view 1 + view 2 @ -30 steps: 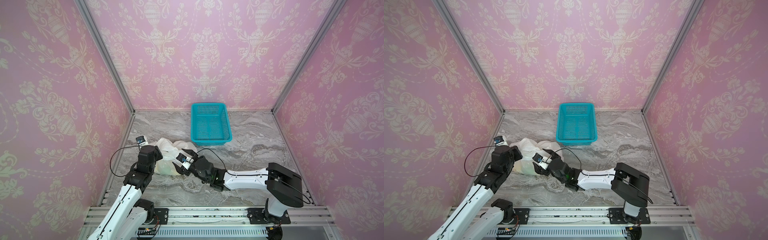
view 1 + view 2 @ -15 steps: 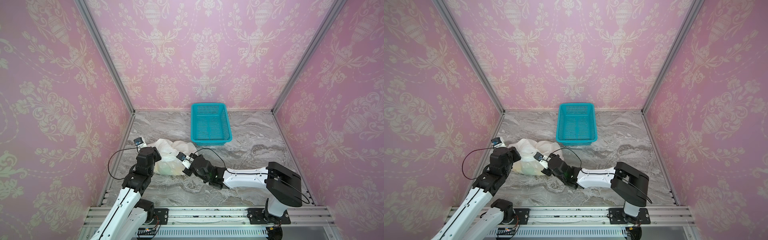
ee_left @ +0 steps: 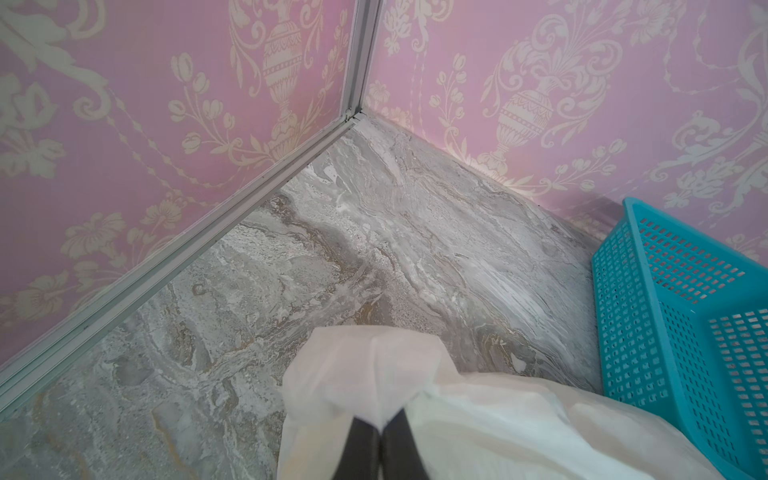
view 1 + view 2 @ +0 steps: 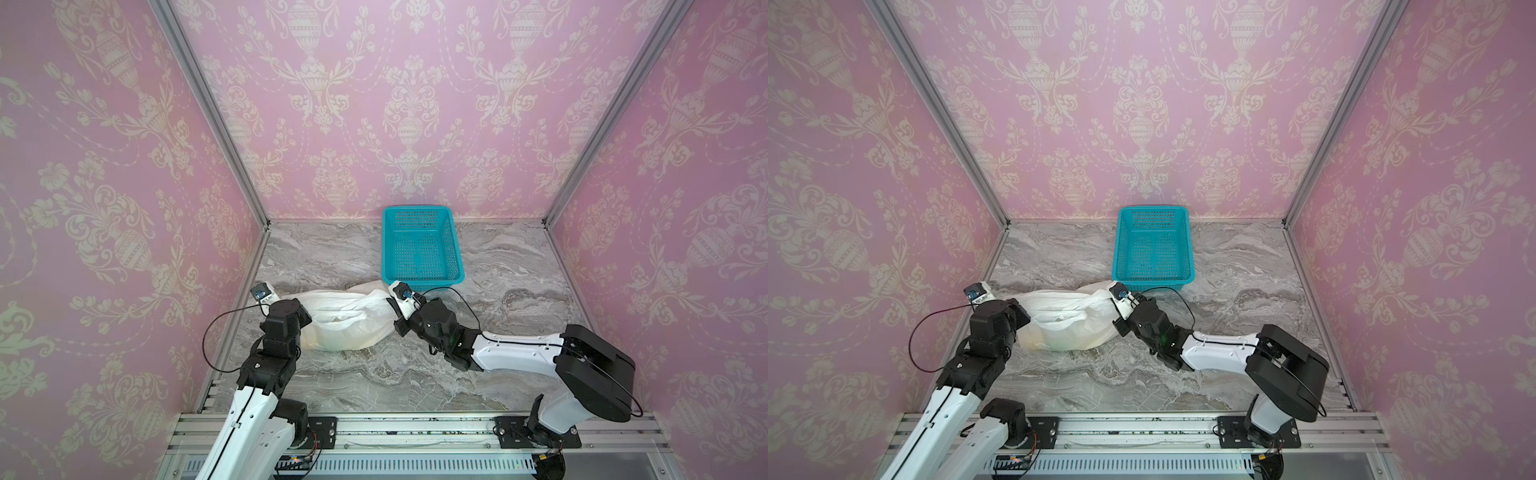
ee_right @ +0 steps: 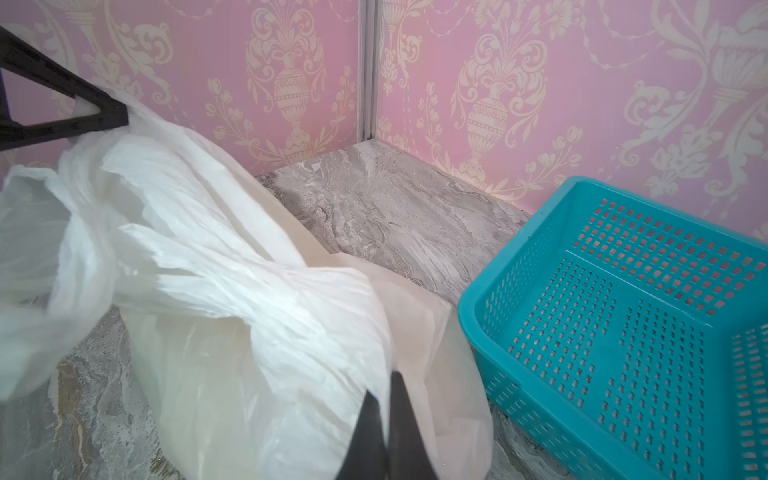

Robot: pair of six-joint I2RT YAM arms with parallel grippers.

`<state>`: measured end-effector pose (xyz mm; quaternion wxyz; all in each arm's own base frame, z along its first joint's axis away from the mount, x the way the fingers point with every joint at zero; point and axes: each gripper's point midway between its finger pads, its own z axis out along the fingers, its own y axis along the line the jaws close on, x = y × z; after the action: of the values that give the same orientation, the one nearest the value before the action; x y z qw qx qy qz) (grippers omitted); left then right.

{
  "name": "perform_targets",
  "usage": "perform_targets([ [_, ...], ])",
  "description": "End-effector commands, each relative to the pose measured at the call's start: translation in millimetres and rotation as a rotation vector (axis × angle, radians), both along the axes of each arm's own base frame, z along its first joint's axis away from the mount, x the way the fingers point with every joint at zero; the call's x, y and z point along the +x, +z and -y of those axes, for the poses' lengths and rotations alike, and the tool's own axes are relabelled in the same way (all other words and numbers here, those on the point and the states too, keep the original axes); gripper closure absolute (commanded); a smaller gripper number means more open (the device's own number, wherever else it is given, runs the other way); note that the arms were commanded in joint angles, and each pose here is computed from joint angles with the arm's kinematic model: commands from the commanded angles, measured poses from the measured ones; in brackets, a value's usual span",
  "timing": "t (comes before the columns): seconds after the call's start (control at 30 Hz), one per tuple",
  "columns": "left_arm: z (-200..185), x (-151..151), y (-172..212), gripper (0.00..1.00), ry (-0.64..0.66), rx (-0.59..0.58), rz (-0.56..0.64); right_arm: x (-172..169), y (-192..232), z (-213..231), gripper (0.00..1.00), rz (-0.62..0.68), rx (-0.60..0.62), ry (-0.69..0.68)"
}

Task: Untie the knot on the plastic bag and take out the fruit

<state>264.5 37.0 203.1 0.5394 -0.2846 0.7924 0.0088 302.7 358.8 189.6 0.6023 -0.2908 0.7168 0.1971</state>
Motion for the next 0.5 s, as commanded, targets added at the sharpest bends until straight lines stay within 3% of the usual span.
perform_targets([
  [0.0, -9.9, -5.2, -10.4, 1.0, 0.054, -0.003, -0.03, 1.7, 12.9, 7.3, 1.0, 0.004, 0.067, -0.027],
  [0.27, -8.8, -5.6, -6.9, 1.0, 0.045, -0.014, -0.012, 6.4, 19.1, 19.9, 1.0, 0.008, 0.086, -0.097],
  [0.37, -11.7, -10.1, -4.3, 1.0, 0.06, -0.016, 0.003, 8.9, 22.6, 23.2, 0.93, 0.007, 0.098, -0.124],
  [0.47, -11.5, -11.4, -0.8, 1.0, 0.054, -0.019, 0.025, -3.5, 33.3, -6.8, 0.87, 0.033, 0.087, 0.034],
])
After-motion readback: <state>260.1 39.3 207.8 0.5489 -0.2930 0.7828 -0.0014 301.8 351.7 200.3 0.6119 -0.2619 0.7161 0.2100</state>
